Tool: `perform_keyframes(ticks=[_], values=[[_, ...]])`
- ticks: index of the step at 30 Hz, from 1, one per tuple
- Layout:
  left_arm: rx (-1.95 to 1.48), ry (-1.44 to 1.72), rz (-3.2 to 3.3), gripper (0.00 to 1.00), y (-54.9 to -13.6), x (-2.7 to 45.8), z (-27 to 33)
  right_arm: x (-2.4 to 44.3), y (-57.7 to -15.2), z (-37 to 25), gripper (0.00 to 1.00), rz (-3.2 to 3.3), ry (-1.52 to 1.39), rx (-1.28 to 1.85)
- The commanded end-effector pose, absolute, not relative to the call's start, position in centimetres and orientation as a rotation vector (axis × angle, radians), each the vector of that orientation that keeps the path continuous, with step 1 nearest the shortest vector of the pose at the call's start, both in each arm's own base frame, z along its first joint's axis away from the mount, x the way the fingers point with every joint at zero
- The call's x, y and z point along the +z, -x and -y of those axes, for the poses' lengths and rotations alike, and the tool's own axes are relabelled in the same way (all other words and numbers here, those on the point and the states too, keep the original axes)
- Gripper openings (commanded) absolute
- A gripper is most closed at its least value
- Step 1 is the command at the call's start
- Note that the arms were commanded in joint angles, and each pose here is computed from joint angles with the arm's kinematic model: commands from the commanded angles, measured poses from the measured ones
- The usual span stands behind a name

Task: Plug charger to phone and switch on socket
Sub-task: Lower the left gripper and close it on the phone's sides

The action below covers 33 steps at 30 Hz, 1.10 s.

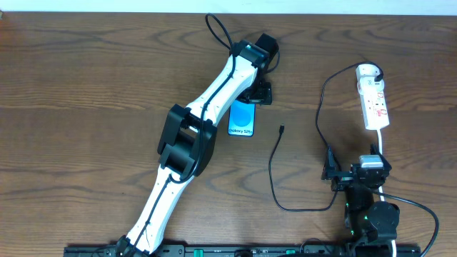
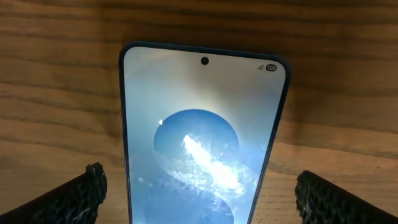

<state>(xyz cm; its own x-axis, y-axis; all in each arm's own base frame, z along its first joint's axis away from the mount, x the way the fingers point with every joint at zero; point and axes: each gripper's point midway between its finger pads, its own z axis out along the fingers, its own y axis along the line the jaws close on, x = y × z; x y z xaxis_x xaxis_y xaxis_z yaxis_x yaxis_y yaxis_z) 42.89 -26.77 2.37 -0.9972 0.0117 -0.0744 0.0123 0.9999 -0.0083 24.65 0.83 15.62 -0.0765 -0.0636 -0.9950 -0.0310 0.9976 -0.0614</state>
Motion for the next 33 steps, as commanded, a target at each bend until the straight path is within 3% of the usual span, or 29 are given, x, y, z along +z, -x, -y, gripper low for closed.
perform_keyframes(ticks=[1, 17, 33], values=[[0.029, -0.053, -3.079, 0.98, -42.6, 1.4, 26.4, 15.5, -24.6, -0.7, 0.99, -1.649, 0.076, -0.037], [0.067, -0.054, -3.118, 0.98, -41.5, -2.1, 25.6, 15.5, -24.6, -0.7, 0.99, -1.649, 0.076, -0.037], [0.118, -0.097, -3.177, 0.98, -40.0, -2.2, 24.8, 15.5, -24.6, -0.7, 0.99, -1.649, 0.076, -0.037]])
